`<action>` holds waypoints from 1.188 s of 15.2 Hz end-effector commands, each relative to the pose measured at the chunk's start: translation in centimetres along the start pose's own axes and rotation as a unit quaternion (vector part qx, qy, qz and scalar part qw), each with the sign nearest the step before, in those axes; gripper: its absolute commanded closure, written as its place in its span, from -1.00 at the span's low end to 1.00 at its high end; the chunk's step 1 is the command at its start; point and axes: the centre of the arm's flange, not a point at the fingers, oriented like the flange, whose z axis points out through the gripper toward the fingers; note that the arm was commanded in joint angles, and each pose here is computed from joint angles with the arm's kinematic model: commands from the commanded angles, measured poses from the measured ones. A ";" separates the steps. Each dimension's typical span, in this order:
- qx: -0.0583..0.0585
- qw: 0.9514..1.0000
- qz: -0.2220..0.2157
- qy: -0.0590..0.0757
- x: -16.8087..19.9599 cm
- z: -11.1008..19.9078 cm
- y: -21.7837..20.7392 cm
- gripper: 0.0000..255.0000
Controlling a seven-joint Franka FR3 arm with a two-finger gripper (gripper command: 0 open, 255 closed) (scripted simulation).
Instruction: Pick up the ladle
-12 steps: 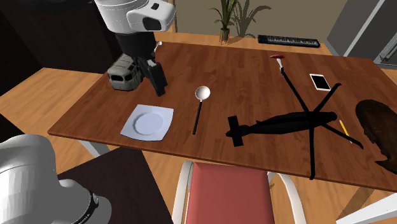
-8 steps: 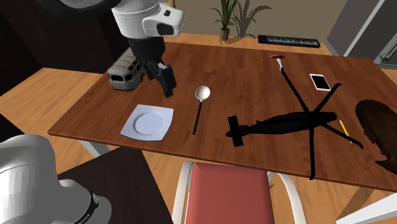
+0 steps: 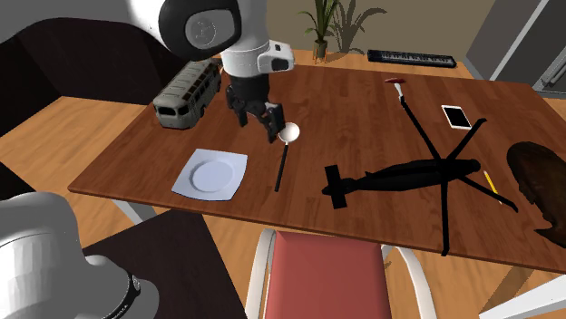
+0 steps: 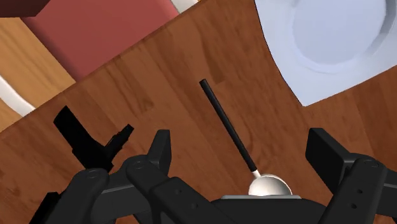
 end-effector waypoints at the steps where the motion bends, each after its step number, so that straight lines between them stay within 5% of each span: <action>1: -0.005 1.000 -0.028 -0.007 2.0 2.0 -0.5 -1.00; 9: -0.027 0.990 -0.133 -0.035 9.2 10.2 -2.8 -1.00; 18: -0.050 0.965 -0.247 -0.066 16.0 19.9 -6.5 -1.00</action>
